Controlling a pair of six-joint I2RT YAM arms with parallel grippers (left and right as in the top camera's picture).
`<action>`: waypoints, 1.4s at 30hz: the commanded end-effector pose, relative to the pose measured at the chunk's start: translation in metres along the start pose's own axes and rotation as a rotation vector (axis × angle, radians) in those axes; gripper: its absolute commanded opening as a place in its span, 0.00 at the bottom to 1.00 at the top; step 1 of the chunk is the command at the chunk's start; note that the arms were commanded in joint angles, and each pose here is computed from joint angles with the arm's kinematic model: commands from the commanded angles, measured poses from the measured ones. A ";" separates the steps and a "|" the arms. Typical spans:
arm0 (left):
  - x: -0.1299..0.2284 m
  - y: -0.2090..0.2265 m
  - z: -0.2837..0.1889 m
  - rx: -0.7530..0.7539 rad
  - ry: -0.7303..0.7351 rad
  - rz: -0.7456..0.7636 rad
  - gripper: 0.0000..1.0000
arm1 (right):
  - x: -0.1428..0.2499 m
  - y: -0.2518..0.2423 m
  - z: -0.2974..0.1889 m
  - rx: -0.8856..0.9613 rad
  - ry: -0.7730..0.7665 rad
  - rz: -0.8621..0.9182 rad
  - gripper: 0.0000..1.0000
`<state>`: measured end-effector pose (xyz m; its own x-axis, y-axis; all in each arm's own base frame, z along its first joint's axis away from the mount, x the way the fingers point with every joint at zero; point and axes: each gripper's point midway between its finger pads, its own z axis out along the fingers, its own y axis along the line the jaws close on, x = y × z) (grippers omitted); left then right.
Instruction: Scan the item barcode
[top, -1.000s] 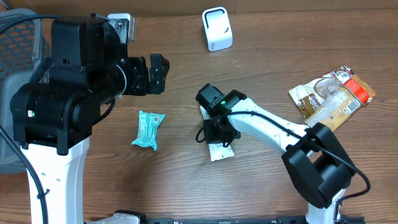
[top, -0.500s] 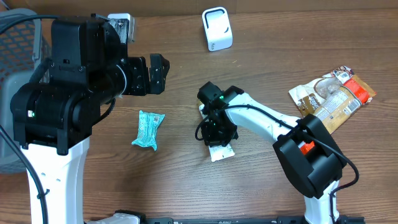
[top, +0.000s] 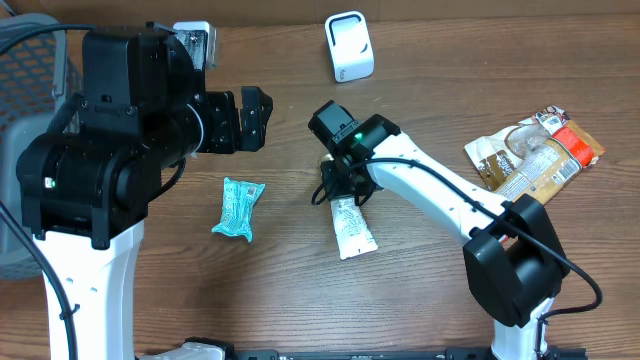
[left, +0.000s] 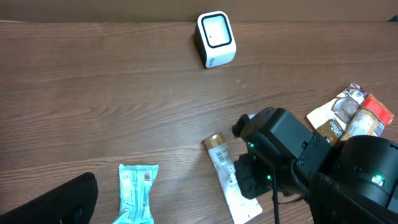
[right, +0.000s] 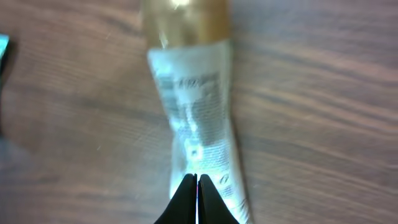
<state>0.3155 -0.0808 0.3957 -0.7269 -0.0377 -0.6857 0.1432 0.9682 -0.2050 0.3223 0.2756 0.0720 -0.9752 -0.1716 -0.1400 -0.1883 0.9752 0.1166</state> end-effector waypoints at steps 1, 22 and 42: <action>-0.002 -0.002 0.000 0.008 -0.005 0.023 0.99 | -0.010 -0.008 0.002 0.043 -0.048 0.033 0.04; -0.002 -0.002 0.000 0.009 -0.005 0.024 1.00 | 0.029 0.008 0.072 -0.094 0.085 0.074 0.04; -0.002 -0.002 0.000 0.008 -0.004 0.024 0.99 | 0.009 -0.007 -0.046 -0.348 0.060 -0.148 0.86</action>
<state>0.3155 -0.0808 0.3957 -0.7269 -0.0377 -0.6857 0.1432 0.9682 -0.2050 0.3180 0.2513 0.1004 -0.9730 -0.2091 -0.0977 -0.2294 0.9229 0.3094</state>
